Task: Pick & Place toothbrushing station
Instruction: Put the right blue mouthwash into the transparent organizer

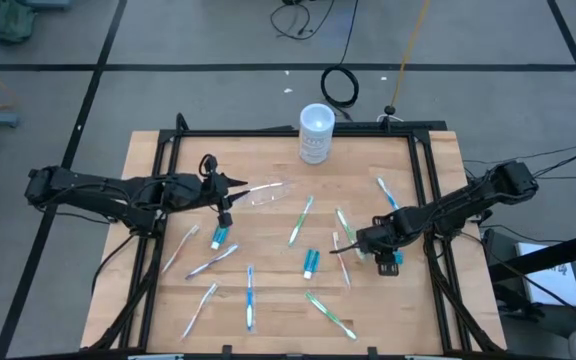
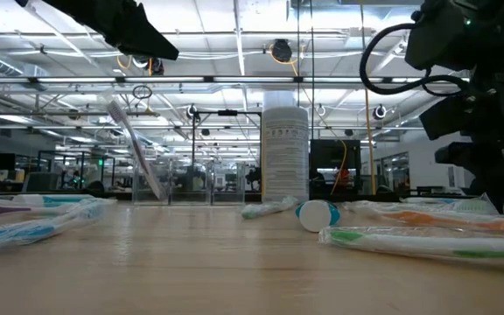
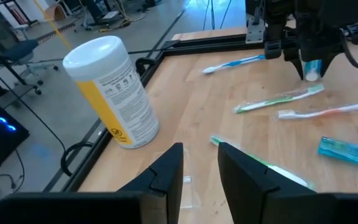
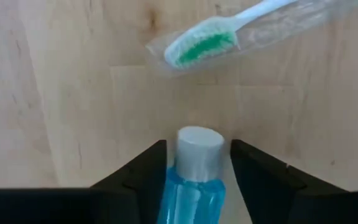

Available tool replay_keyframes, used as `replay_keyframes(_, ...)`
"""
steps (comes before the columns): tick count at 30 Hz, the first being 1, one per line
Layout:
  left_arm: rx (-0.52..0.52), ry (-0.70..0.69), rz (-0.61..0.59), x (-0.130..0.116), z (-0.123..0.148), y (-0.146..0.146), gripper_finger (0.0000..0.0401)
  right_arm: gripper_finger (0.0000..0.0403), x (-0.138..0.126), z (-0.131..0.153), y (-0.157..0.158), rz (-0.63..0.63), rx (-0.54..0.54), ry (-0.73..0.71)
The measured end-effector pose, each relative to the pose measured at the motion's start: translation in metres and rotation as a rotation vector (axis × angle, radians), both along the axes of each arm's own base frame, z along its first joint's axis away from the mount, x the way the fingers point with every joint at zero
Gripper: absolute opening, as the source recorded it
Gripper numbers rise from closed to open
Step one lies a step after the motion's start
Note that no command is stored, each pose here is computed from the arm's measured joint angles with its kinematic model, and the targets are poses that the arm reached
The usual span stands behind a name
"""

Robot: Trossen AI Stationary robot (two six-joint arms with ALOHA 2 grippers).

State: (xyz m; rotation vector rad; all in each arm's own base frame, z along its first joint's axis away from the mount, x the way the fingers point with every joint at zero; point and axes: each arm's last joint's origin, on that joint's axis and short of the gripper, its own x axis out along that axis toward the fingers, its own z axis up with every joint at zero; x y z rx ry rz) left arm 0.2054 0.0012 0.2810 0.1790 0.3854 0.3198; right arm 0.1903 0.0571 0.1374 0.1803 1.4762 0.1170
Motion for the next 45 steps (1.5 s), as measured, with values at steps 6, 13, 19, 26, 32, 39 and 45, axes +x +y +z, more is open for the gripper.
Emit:
replay_keyframes(6,0.02,-0.01,-0.007,0.001,0.002,0.0,0.0106,0.0091,0.002,0.0,-0.004,-0.007,0.035,-0.007)
replay_keyframes(13,0.092,-0.004,-0.032,0.001,0.004,0.0,0.0106,0.0085,0.017,0.022,-0.008,-0.057,0.124,-0.111)
replay_keyframes(19,0.092,-0.033,-0.03,0.002,0.006,0.0,0.0106,0.0091,0.04,0.069,-0.007,0.055,0.092,-0.417)
replay_keyframes(26,0.123,-0.06,-0.041,0.003,0.01,0.0,0.0106,0.0093,0.073,0.112,-0.017,0.278,-0.332,-1.137)
replay_keyframes(32,0.137,-0.07,-0.048,0.004,0.011,-0.001,0.0106,0.0094,0.093,0.125,-0.035,0.329,-0.564,-1.741)
replay_keyframes(39,0.194,-0.078,-0.058,0.004,0.014,-0.001,0.0106,0.0095,0.128,0.1,-0.062,0.205,-0.554,-1.933)
replay_keyframes(45,0.243,-0.114,-0.01,0.001,0.021,-0.001,0.0106,0.0095,0.175,0.08,-0.086,0.074,-0.454,-1.876)
